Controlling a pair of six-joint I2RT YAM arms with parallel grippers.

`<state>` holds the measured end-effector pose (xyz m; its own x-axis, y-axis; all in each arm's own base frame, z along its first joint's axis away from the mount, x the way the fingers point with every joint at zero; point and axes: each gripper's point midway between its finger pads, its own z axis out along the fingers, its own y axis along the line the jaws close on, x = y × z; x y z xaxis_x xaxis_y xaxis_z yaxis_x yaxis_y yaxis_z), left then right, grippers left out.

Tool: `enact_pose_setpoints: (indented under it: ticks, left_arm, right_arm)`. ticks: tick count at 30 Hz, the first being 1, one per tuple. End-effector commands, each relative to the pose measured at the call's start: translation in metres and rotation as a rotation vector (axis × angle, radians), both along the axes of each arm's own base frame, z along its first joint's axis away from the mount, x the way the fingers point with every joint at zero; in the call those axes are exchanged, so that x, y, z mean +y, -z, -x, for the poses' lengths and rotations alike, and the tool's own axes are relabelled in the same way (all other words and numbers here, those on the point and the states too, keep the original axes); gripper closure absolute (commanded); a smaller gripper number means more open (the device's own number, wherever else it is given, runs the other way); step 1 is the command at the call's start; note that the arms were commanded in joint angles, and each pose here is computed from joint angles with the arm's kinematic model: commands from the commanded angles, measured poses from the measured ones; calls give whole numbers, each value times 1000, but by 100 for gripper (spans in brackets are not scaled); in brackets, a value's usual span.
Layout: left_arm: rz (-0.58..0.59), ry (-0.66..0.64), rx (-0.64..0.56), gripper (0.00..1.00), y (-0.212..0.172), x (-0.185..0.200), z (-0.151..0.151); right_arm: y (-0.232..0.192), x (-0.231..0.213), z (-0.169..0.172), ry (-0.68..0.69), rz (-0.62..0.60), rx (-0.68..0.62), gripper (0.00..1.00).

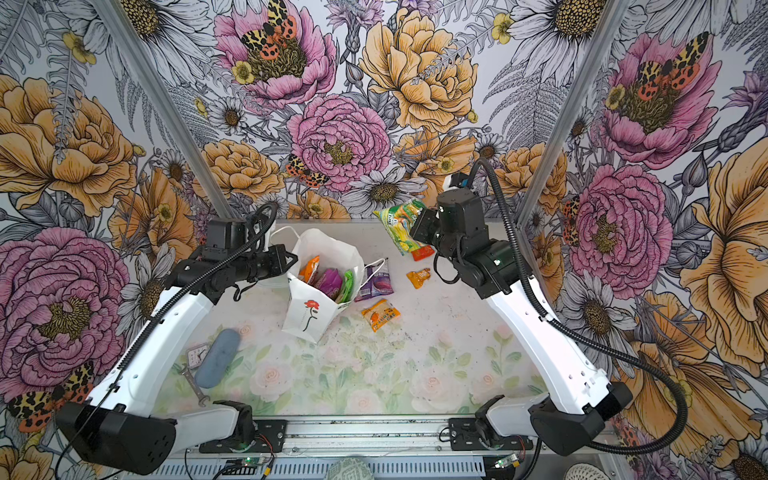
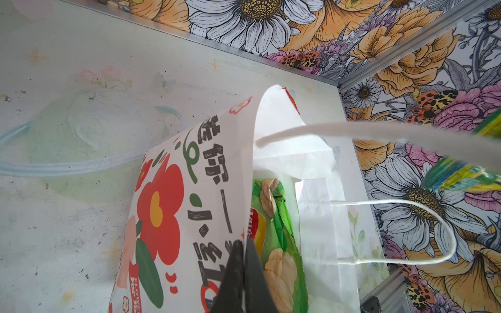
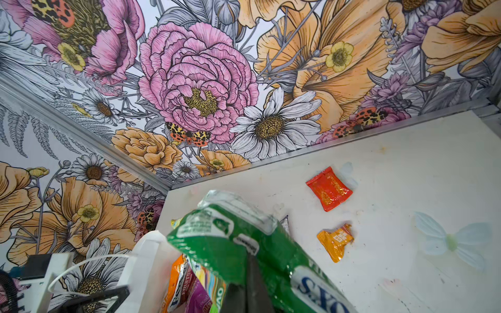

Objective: Place the snacks into the paper bag
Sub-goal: 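Carry the green candy bag with the right gripper over the paper bag, then lower the green candy bag into the paper bag held by the left gripper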

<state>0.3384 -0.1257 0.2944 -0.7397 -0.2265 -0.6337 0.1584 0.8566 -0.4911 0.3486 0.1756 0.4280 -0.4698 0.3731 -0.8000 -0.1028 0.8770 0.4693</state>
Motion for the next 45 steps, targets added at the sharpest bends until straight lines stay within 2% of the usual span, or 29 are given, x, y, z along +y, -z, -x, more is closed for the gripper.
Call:
enact_pose_setpoints:
  ticks: [1,10,24,35,45]
  left_arm:
    - [62,32,-167,99,-45,-10,-6]
    - [65,36,-168,99,-46,-10,-5]
    - [63,35,-169,99,-46,-11,-5]
    - [61,30,-173,99,-46,-9,-5]
    - [60,28,-176,99,-47,-9,-5]
  right_arm:
    - [-31,21,0,-67,-35,-74,100]
    - [-29,78,3,-182,-32,-60,100]
    - [22,170,19,-365,12,52,100]
    - [60,193,36,-457,49,137,100]
    - [91,194,48,-473,111,205,100]
